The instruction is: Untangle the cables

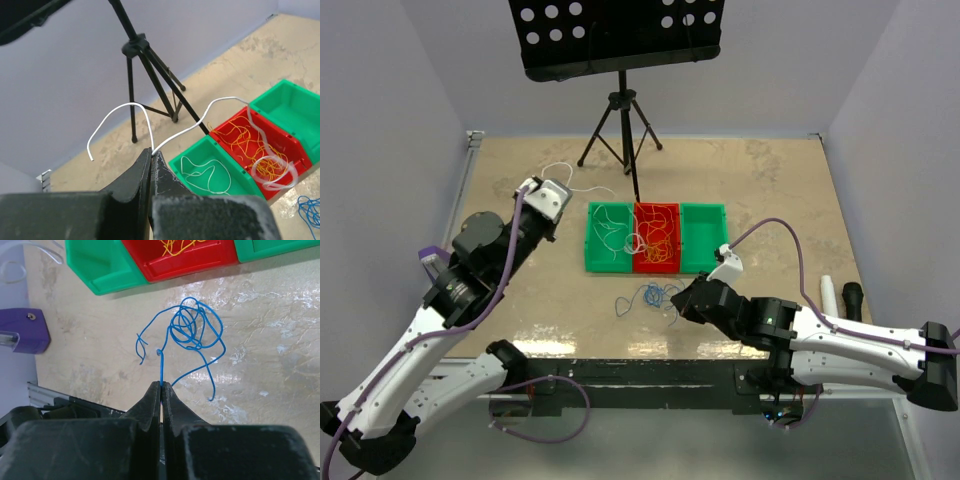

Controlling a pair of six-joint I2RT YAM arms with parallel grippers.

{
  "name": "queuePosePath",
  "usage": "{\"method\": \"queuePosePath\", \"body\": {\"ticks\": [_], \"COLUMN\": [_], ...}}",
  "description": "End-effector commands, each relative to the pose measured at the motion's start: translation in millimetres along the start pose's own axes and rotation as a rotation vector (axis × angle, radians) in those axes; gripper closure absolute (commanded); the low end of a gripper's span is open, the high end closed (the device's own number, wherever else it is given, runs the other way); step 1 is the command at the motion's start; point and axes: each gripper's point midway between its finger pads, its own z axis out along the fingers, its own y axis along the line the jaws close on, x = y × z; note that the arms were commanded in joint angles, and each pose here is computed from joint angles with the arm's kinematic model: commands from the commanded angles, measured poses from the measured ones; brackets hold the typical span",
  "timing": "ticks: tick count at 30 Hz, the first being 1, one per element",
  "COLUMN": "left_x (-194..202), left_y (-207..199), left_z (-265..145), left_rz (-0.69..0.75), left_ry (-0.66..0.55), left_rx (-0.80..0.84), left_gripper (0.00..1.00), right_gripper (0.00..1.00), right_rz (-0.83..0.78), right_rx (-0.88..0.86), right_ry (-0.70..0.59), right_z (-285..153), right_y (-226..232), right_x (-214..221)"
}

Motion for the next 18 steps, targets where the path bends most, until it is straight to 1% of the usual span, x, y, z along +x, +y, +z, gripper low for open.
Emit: {"method": "queuePosePath", "body": {"ticks": [1, 4, 5, 9, 18], "left_x": [-2.6, 17.1, 18.3, 40.2, 65.3], "left_y": [-9.4, -14.6, -14.5, -19.2, -25.8], "left_z": [20.1, 31.9, 36.2, 53.6, 73.3], "left_rz": [-0.051, -0.055, -0.053, -0.039, 0.016], "left_ry": [-0.065, -0.04, -0.051, -0.009, 0.017], "left_rx": [0.01, -0.008, -0.016, -0.036, -0.048], "left_gripper": [1.0, 1.0, 1.0, 1.0, 1.0], "right_gripper": [1.0, 1.0, 1.0, 1.0, 1.0], "right_rz": [0.007, 0.007, 0.008, 0.009, 0.007], "right_rx": [-0.037, -0.053, -0.056, -0.059, -0.064], "right_ry": [0.002, 0.007, 0.009, 0.012, 0.02], "right_z": [-5.0, -5.5, -5.5, -2.4, 3.3], "right_y": [2.2, 2.6, 2.8, 1.5, 2.0], "right_x": [-0.3, 1.1, 1.7, 4.7, 10.1]}}
